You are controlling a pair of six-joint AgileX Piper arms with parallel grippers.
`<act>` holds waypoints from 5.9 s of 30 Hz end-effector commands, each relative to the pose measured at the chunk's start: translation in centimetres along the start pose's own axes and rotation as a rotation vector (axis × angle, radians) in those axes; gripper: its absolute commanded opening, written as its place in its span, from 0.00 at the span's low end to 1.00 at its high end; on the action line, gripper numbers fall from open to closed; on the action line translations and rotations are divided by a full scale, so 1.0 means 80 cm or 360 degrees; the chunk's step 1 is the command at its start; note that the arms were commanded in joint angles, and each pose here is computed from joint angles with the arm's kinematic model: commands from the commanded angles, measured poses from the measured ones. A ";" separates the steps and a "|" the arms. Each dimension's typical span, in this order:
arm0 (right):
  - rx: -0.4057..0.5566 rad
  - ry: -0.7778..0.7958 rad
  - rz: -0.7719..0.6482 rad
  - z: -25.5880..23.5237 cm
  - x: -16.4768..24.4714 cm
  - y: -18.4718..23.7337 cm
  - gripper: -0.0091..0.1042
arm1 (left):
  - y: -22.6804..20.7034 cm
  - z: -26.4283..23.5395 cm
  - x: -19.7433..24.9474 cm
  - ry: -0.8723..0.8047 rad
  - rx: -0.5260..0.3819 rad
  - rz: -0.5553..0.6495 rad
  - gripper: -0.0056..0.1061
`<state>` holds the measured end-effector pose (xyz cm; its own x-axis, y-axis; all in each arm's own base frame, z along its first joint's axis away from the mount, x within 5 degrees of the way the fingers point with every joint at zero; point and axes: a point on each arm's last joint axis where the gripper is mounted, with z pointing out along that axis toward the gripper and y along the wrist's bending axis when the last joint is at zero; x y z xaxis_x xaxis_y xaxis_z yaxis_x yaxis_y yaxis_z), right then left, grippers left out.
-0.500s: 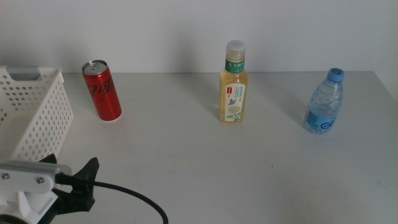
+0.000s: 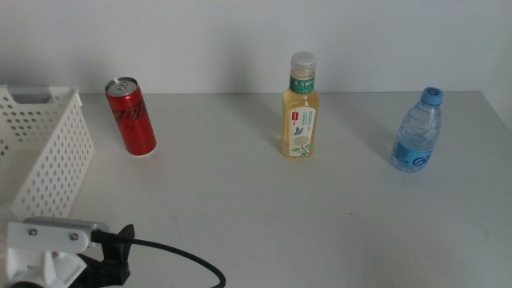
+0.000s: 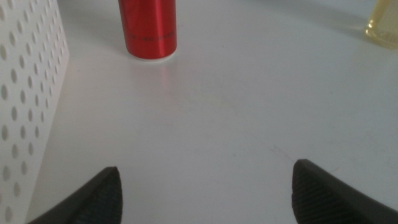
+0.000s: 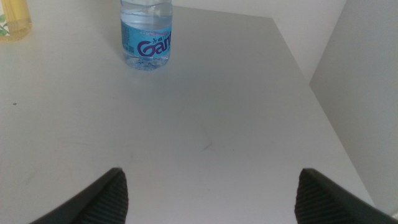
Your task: Use arms to grab the bottles and put them into the dustbin to the left of the table.
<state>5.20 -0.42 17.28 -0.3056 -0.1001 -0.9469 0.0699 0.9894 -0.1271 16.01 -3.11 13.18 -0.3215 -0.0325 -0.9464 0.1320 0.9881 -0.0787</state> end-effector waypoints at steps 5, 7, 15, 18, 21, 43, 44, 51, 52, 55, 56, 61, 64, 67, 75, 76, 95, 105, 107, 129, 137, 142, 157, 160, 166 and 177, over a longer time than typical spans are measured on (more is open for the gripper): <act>0.0040 -0.0138 -0.0021 -0.002 -0.009 -0.002 0.91 | -0.005 0.018 -0.032 -0.0337 0.0033 -0.0020 0.89; 0.0040 -0.0138 -0.0021 -0.002 -0.009 -0.002 0.91 | -0.006 0.026 -0.039 -0.0360 0.0036 -0.0025 0.89; 0.0040 -0.0138 -0.0021 -0.002 -0.009 -0.002 0.91 | -0.014 0.070 -0.066 -0.0259 0.0045 0.0022 0.89; 0.0040 -0.0138 -0.0021 -0.002 -0.009 -0.002 0.91 | -0.014 0.080 -0.078 -0.0274 0.0031 0.0018 0.89; 0.0040 -0.0138 -0.0021 -0.002 -0.009 -0.002 0.91 | -0.011 0.093 -0.087 -0.0205 -0.0001 0.0021 0.89; 0.0040 -0.0138 -0.0021 -0.002 -0.009 -0.002 0.91 | 0.018 0.170 -0.142 -0.0289 0.0002 0.0036 0.89; 0.0040 -0.0138 -0.0021 -0.002 -0.009 -0.002 0.91 | 0.018 0.174 -0.142 -0.0289 0.0002 0.0036 0.89; 0.0040 -0.0138 -0.0021 -0.002 -0.009 -0.002 0.91 | 0.022 0.197 -0.137 -0.0263 -0.0020 0.0009 0.89; 0.0040 -0.0138 -0.0021 -0.002 -0.009 -0.002 0.91 | 0.022 0.200 -0.137 -0.0264 -0.0025 0.0005 0.89; 0.0040 -0.0138 -0.0021 -0.002 -0.009 -0.002 0.91 | 0.024 0.205 -0.137 -0.0272 -0.0036 -0.0008 0.89; 0.0040 -0.0138 -0.0021 -0.002 -0.009 -0.002 0.91 | 0.024 0.206 -0.136 -0.0271 -0.0044 -0.0014 0.89; 0.0040 -0.0138 -0.0021 -0.002 -0.009 -0.002 0.91 | 0.027 0.213 -0.132 -0.0315 -0.0072 -0.0039 0.89; 0.0040 -0.0138 -0.0021 -0.002 -0.009 -0.002 0.91 | 0.029 0.216 -0.128 -0.0358 -0.0081 -0.0053 0.89; 0.0040 -0.0138 -0.0021 -0.002 -0.009 -0.002 0.91 | 0.030 0.220 -0.123 -0.0380 -0.0078 -0.0064 0.89; 0.0040 -0.0138 -0.0021 -0.002 -0.009 -0.002 0.91 | 0.033 0.230 -0.120 -0.0438 -0.0105 -0.0087 0.89; 0.0040 -0.0137 -0.0021 -0.002 -0.009 -0.002 0.91 | 0.033 0.233 -0.121 -0.0442 -0.0103 -0.0086 0.89; 0.0040 -0.0135 -0.0021 -0.002 -0.009 -0.002 0.91 | 0.040 0.279 -0.130 -0.0454 -0.0169 -0.0059 0.82; 0.0040 -0.0135 -0.0021 -0.002 -0.009 -0.002 0.91 | 0.041 0.278 -0.125 -0.0441 -0.0167 -0.0174 0.19; 0.0040 -0.0135 -0.0021 -0.002 -0.009 -0.002 0.91 | 0.039 0.274 -0.121 -0.0423 -0.0148 -0.0211 0.06; 0.0039 -0.0134 -0.0021 -0.002 -0.009 -0.002 0.91 | 0.008 0.158 -0.321 0.0374 -0.0221 0.0096 0.04; 0.0039 -0.0134 -0.0021 -0.002 -0.009 -0.002 0.91 | 0.064 0.097 -0.383 0.0752 -0.0116 0.0091 0.04; 0.0039 -0.0134 -0.0021 -0.002 -0.009 -0.002 0.91 | 0.128 0.079 -0.384 0.0873 -0.0265 0.0037 0.04; 0.0039 -0.0134 -0.0021 -0.002 -0.009 -0.002 0.91 | 0.223 0.149 -0.303 0.1180 -0.0358 -0.0012 0.04; 0.0039 -0.0134 -0.0021 -0.002 -0.009 -0.002 0.91 | 0.228 0.165 -0.282 0.1275 -0.0321 -0.0053 0.04; 0.0039 -0.0134 -0.0021 -0.002 -0.009 -0.002 0.91 | 0.232 0.191 -0.248 0.1421 -0.0262 -0.0090 0.04; 0.0039 -0.0134 -0.0021 -0.002 -0.009 -0.002 0.91 | 0.219 0.216 -0.223 0.1545 -0.0240 0.0009 0.04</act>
<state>5.20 -0.42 17.28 -0.3056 -0.1001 -0.9469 0.0699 0.9894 -0.1271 40.12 12.33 19.48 -0.9848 0.0411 -0.1688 0.0450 0.9988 -0.0189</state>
